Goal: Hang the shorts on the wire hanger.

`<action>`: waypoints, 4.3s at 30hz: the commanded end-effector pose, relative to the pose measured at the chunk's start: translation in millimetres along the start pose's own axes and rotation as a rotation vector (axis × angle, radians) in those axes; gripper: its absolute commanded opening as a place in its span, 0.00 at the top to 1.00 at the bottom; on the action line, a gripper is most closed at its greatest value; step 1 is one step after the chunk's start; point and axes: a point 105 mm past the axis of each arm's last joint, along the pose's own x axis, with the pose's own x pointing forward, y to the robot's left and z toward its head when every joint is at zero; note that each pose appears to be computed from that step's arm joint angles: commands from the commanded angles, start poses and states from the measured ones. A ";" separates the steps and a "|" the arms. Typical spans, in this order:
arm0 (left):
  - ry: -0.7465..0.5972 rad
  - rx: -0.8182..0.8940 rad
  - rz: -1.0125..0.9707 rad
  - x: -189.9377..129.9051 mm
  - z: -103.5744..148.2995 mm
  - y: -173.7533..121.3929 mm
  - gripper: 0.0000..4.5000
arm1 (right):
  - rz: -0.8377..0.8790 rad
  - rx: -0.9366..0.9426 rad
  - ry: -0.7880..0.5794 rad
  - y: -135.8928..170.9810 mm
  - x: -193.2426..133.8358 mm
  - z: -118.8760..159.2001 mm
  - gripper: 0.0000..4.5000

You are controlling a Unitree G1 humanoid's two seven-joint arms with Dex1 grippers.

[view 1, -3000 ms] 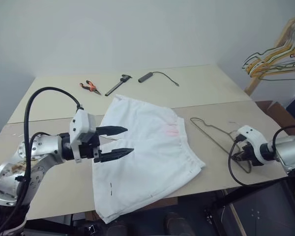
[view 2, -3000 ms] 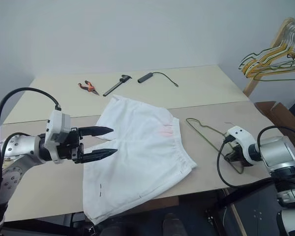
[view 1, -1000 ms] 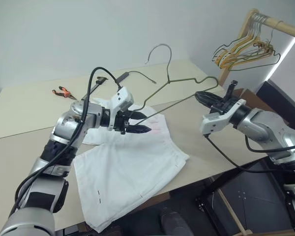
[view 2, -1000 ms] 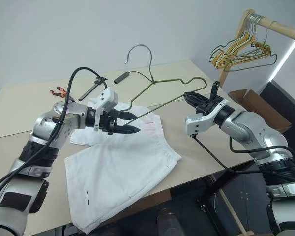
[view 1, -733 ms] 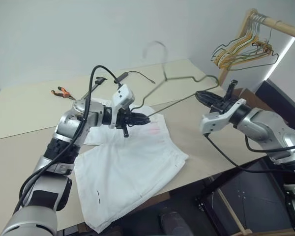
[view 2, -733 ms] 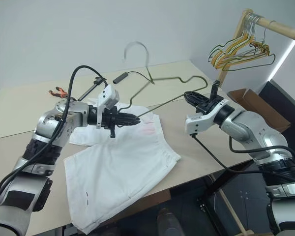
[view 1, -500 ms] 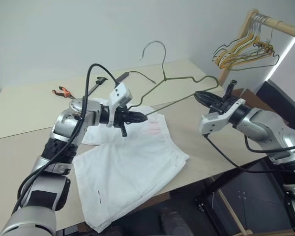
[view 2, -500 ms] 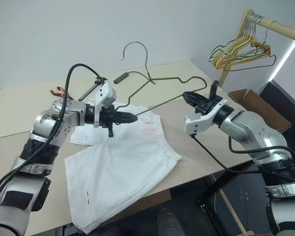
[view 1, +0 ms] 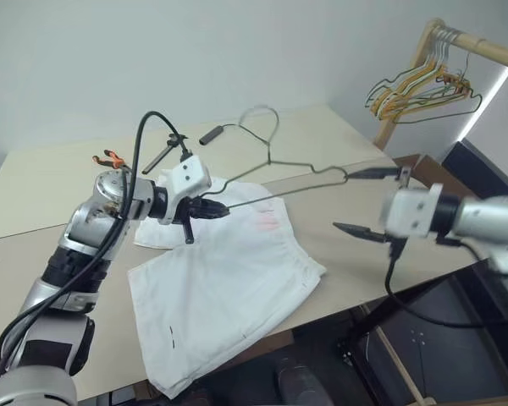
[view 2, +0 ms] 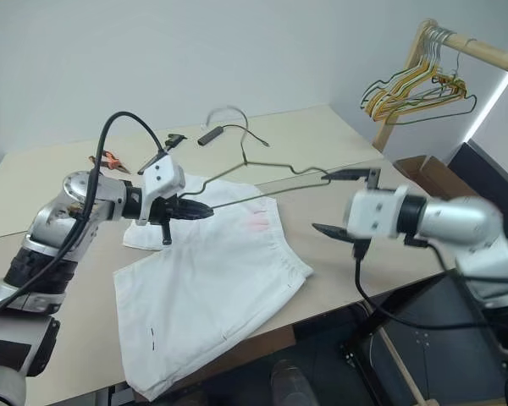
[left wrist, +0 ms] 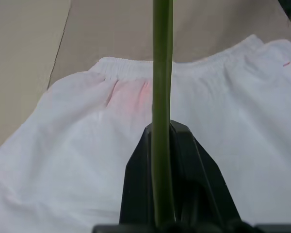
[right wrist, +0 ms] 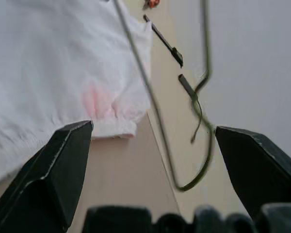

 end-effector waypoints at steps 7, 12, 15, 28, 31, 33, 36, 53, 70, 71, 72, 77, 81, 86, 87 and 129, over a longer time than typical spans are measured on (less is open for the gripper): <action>0.012 0.163 -0.049 -7.8 11.7 -7.8 1.00 | 0.226 0.274 0.162 -12.1 8.9 -12.5 0.01; -0.010 0.171 -0.059 -9.1 18.2 -12.1 1.00 | 0.349 0.347 0.290 -9.6 21.0 -20.7 0.01; -0.017 0.169 -0.059 -12.0 19.4 -15.1 1.00 | 0.401 0.338 0.366 -7.1 29.1 -29.5 0.01; -0.003 0.158 -0.063 -17.0 18.4 -22.2 1.00 | 0.510 0.344 0.390 4.6 52.7 -31.7 0.29; 0.008 0.151 -0.064 -16.4 16.7 -24.5 1.00 | 0.527 0.332 0.380 6.5 55.9 -27.8 0.52; 0.010 0.149 -0.064 -16.6 16.3 -26.5 1.00 | 0.537 0.328 0.376 8.8 58.0 -26.3 0.67; 0.008 0.135 -0.058 -17.4 16.5 -31.4 1.00 | 0.550 0.327 0.371 11.8 59.8 -26.3 0.92; -0.096 0.048 -0.052 -58.4 11.7 -46.7 0.09 | 0.486 0.553 0.339 22.2 31.9 -49.4 1.00; -0.309 -0.004 0.036 -96.4 4.3 -72.6 0.00 | 0.200 1.442 0.490 70.0 -74.7 -83.4 1.00; -0.318 -0.010 0.035 -97.2 5.7 -74.0 0.00 | 0.207 1.495 0.512 80.2 -78.5 -85.8 1.00; -0.328 -0.018 0.033 -97.6 7.3 -75.4 0.00 | 0.214 1.541 0.534 90.9 -81.9 -89.2 1.00; -0.338 -0.030 0.011 -96.6 10.4 -80.3 0.00 | 0.225 1.642 0.615 121.0 -87.4 -109.1 1.00; -0.331 -0.030 0.015 -96.9 12.2 -81.5 0.00 | 0.240 1.665 0.599 125.7 -87.6 -112.0 1.00; -0.321 -0.033 0.019 -99.0 13.5 -85.7 0.00 | 0.172 1.702 0.581 120.9 -95.8 -120.1 1.00; -0.319 -0.034 0.021 -99.1 13.7 -86.3 0.00 | 0.165 1.704 0.588 121.4 -98.0 -121.5 1.00; -0.302 -0.038 0.062 -102.7 12.1 -86.2 0.00 | 0.357 1.596 0.616 122.2 -57.4 -132.5 1.00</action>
